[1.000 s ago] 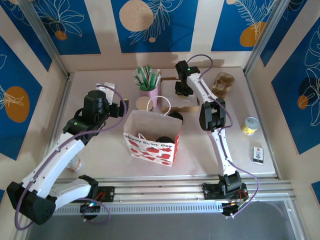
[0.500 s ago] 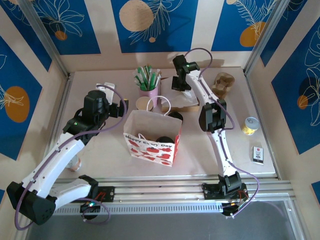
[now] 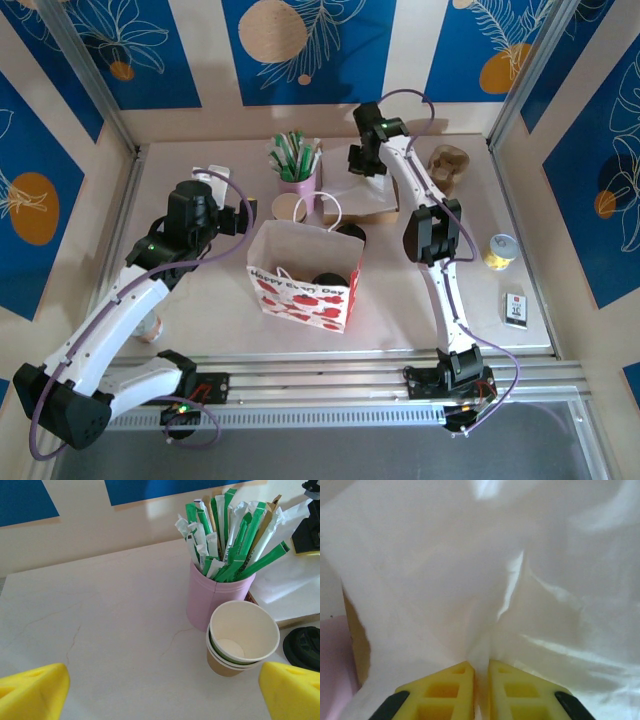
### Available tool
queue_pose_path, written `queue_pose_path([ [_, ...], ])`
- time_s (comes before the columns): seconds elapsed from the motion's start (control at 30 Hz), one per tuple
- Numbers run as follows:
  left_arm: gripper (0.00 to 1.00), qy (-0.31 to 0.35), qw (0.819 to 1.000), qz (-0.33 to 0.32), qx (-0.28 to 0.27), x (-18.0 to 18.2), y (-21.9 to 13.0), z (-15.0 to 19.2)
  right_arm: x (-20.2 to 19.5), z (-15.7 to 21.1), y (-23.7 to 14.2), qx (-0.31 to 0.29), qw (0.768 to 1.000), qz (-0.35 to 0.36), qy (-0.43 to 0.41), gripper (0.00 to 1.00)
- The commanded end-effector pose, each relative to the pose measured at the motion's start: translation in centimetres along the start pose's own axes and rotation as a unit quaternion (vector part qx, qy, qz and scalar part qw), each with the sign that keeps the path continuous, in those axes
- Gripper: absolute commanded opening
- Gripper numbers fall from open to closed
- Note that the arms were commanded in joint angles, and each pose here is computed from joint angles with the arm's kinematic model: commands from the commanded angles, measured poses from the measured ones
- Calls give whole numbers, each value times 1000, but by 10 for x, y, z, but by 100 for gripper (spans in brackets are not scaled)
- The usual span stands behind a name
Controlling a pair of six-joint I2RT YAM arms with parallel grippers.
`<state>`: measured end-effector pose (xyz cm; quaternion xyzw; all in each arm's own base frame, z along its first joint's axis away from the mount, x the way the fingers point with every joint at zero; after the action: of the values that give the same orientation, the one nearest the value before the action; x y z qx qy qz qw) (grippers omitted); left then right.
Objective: Pack the takeout coffee
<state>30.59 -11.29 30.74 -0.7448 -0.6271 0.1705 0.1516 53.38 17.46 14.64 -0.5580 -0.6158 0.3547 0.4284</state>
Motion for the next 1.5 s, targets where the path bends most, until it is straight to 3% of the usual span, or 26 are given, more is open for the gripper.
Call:
queue_pose_path([
  [0.0,97,7,1000,-10,-3,4,1,-2,8,-4,-21,-9,999,-36,0,14],
  [0.1,97,8,1000,-11,-3,5,1,-2,10,-3,-18,-5,999,-47,-2,13],
  [0.27,97,8,1000,-10,-3,4,0,-2,9,0,-17,-2,999,-46,-4,1],
  [0.4,97,8,1000,-10,-3,4,1,-2,2,-4,-33,-16,999,-31,0,0],
  [0.53,97,8,1000,-7,-6,4,-1,-4,-9,-12,-75,-53,998,-36,12,0],
  [0.8,97,3,1000,-3,-12,3,-6,-6,-28,1,-208,-172,978,-105,54,0],
  [1.0,97,-3,1000,2,-17,3,-8,-8,-10,57,-304,-263,945,-194,27,0],
  [1.17,97,-8,1000,7,-21,2,-10,-9,31,124,-359,-313,914,-247,-71,0],
  [1.3,97,-9,1000,5,-23,3,-12,-9,60,176,-368,-316,895,-288,-128,0],
  [1.47,97,-9,1000,3,-22,3,-11,-9,97,225,-346,-305,885,-295,-192,0],
])
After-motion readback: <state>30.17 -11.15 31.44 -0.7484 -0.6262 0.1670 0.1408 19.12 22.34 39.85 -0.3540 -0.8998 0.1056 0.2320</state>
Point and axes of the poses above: each hand's point on the last joint's axis, 136 mm out from that joint toward the fingers, its own y axis out along the fingers, its own x axis along the line the jaws close on, z = x × y, the point moved 3 cm from there along -y, back along the fingers, and after that the axes turned 7 degrees about -y, right-handed, at the moved point
